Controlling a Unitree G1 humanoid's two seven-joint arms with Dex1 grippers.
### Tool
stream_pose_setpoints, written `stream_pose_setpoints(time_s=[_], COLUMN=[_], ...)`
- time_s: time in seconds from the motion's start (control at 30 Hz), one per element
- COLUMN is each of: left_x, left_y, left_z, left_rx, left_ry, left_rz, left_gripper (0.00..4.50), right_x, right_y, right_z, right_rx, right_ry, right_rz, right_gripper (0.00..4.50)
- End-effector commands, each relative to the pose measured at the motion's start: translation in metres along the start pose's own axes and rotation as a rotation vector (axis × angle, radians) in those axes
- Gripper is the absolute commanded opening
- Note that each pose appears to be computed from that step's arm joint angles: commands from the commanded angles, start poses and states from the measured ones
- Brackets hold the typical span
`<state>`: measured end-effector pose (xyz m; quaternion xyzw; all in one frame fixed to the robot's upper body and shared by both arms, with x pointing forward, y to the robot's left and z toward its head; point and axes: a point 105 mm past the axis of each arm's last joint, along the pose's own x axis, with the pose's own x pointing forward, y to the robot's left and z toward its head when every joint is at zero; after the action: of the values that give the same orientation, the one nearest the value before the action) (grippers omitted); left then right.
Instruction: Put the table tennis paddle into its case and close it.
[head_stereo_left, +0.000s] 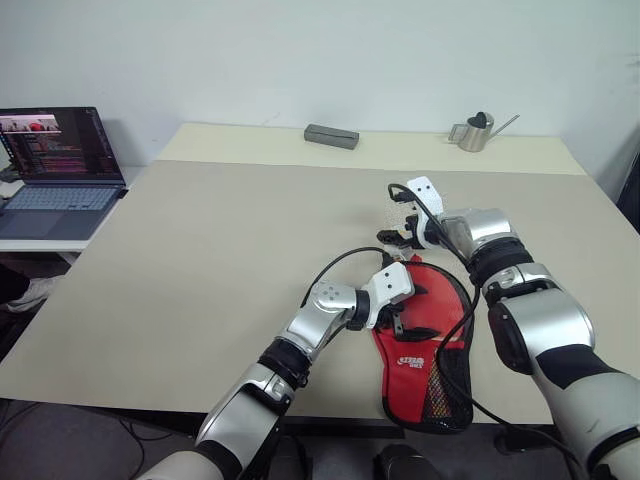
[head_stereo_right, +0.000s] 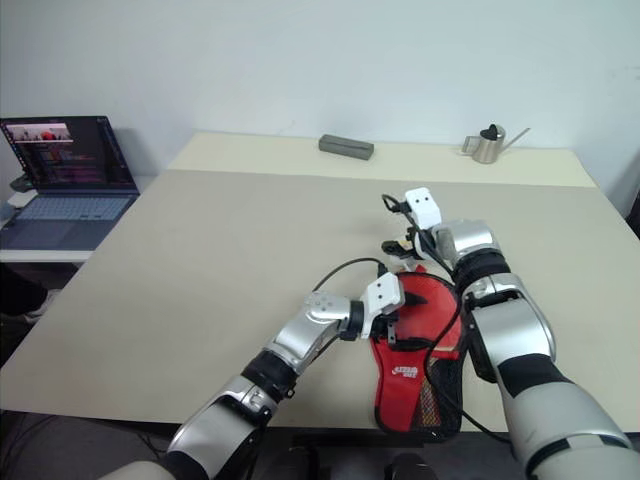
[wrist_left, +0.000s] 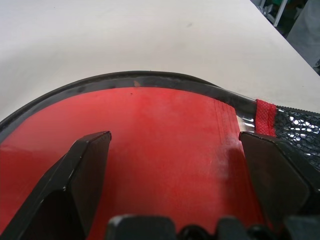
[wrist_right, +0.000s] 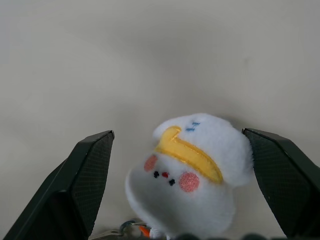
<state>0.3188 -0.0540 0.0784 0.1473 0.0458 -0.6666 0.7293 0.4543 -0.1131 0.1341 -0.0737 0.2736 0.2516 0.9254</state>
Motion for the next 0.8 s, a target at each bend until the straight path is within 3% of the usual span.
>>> stream_pose_setpoints(time_s=[0.03,0.33,0.5,0.8], left_x=[0.002,0.003,0.002,-0.001], left_y=[-0.012,-0.014,-0.015,-0.019], left_z=[-0.027,-0.03,-0.034,-0.043], left_rx=[-0.058,-0.063,-0.075,-0.111], left_ry=[0.084,0.091,0.107,0.134], left_rz=[-0.022,-0.023,-0.024,-0.03], left_gripper=[4.5,4.5,4.5,4.5], right_x=[-0.004,-0.002,-0.001,-0.014], right_y=[0.0,0.002,0.001,-0.034], right_z=[0.02,0.016,0.015,0.006], right_rx=[-0.048,-0.103,-0.126,-0.126], right_ry=[-0.057,-0.038,-0.038,-0.051], right_rz=[-0.017,-0.012,-0.016,-0.134], right_gripper=[4.08,1.28,0.06,0.01])
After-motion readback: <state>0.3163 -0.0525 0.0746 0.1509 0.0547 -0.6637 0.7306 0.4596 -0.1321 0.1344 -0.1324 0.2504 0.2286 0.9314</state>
